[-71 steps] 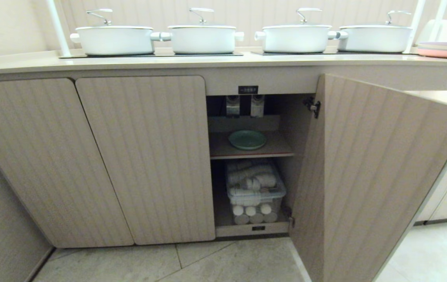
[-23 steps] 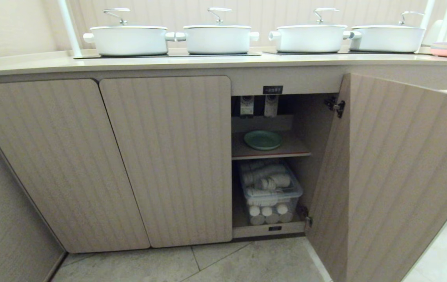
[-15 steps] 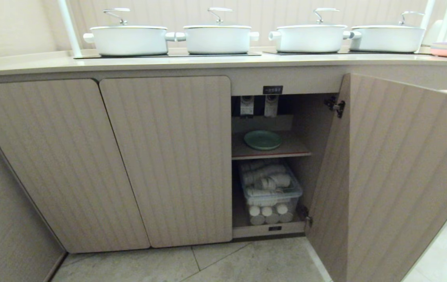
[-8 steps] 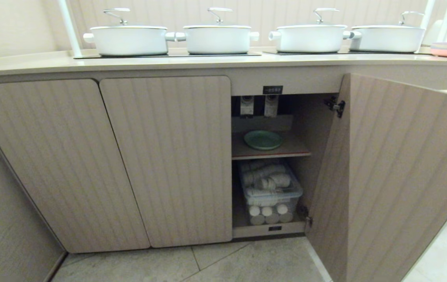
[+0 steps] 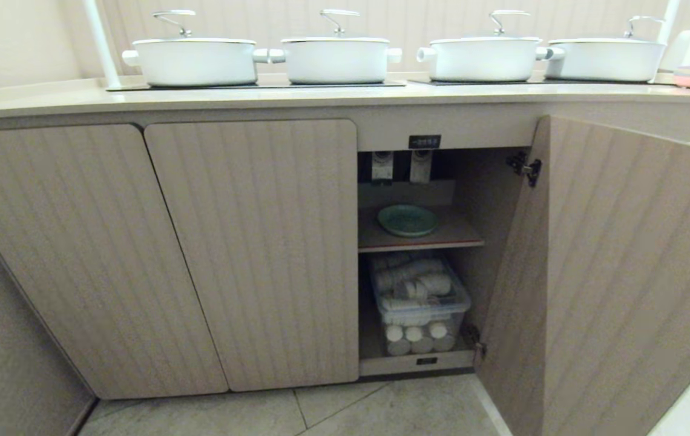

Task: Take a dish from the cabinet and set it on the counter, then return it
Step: Take the plate from the cabinet

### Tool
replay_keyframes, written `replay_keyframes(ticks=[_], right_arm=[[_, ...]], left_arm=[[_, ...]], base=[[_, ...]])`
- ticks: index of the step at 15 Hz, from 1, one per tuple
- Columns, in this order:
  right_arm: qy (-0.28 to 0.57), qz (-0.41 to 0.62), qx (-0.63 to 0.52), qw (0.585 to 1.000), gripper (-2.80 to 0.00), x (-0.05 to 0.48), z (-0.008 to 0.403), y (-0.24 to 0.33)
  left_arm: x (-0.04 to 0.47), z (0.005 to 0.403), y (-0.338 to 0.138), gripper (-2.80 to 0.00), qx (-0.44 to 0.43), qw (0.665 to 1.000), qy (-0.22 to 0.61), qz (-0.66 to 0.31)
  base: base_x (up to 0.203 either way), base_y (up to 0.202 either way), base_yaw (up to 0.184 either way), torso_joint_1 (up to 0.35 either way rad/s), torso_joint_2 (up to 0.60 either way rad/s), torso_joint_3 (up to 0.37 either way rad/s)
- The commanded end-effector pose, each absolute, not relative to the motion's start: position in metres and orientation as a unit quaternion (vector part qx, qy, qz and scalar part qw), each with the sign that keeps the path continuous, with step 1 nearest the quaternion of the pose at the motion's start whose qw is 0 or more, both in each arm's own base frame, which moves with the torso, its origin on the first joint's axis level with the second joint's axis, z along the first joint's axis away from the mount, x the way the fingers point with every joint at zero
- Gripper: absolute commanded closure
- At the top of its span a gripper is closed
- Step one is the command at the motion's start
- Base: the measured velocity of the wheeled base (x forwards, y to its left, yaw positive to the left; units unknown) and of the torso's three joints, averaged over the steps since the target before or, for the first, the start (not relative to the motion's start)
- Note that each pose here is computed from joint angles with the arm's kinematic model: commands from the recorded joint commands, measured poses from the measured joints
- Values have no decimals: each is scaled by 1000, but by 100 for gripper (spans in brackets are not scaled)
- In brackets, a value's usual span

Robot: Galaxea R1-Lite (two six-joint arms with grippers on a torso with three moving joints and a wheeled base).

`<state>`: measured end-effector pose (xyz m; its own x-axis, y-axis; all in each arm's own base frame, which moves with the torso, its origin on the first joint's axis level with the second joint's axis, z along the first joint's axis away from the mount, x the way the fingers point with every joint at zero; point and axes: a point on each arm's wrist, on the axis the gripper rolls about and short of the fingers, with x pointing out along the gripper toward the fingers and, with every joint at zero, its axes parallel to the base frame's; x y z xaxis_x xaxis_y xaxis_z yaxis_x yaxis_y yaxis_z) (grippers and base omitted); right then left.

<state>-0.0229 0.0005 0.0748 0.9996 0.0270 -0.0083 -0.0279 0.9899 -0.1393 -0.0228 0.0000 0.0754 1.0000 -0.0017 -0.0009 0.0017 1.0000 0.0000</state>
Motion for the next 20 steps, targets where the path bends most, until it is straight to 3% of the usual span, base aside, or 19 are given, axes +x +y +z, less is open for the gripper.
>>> replay_keyframes(ticks=[1, 14, 20], right_arm=[[3, 14, -70, 997, 0, -23, 75, 1], [3, 14, -70, 997, 0, -23, 75, 1], [4, 14, -70, 997, 0, -23, 75, 1]], left_arm=[[-23, 75, 0, 0, 0, 1000, 0, -2], [-23, 75, 0, 0, 0, 1000, 1, -1], [-23, 75, 0, 0, 0, 1000, 1, -1]], base=[[198, 0, 3, 2, -1, 2], [194, 0, 1, 2, 1, 2], [15, 0, 1, 1, 0, 0]])
